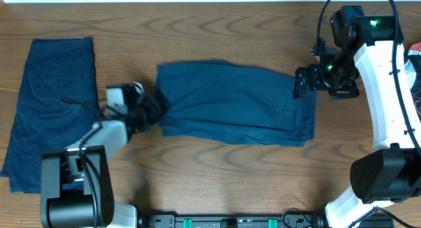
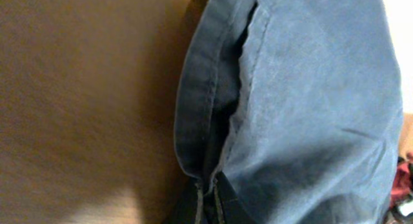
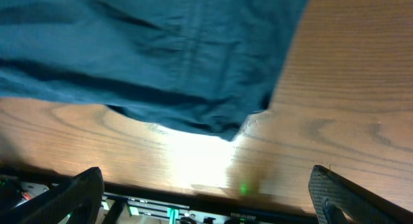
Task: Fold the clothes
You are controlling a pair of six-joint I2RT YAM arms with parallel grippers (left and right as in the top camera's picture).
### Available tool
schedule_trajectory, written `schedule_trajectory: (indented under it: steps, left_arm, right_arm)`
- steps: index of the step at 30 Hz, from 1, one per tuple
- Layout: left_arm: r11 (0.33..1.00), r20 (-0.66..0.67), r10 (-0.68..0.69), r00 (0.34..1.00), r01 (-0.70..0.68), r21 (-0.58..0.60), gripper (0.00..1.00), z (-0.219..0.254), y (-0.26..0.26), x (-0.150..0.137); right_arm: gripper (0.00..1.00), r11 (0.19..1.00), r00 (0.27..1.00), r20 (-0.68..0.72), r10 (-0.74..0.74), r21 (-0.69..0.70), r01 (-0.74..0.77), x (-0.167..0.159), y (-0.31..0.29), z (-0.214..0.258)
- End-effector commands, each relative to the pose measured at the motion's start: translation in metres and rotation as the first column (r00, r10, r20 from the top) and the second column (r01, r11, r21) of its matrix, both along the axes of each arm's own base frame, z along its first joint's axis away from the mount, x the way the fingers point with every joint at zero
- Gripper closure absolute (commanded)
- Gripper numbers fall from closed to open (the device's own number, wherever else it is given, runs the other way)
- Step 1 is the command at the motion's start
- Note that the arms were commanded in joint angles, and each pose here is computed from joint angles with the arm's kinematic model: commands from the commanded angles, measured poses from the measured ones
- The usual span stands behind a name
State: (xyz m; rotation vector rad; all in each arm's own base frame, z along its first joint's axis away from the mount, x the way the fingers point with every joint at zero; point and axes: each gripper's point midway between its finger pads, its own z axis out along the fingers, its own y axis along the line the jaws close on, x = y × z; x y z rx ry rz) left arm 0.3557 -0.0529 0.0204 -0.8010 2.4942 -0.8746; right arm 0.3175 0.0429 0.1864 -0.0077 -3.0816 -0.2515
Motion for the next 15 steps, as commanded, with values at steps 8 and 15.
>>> schedule_trajectory:
  steps: [8, 15]
  left_arm:
    - [0.968, 0.148, -0.109, 0.983, 0.071, 0.241, 0.61, 0.082, 0.048, 0.065]
    - [0.967, 0.059, -0.124, 0.991, 0.108, 0.230, 0.02, 0.094, 0.045, 0.050]
  right_arm:
    - [0.01, 0.999, 0.993, 0.110, 0.033, 0.008, -0.034, 0.020, 0.004, 0.008]
    - [0.01, 0.999, 0.995, 0.092, 0.032, 0.008, -0.033, 0.020, 0.004, 0.002]
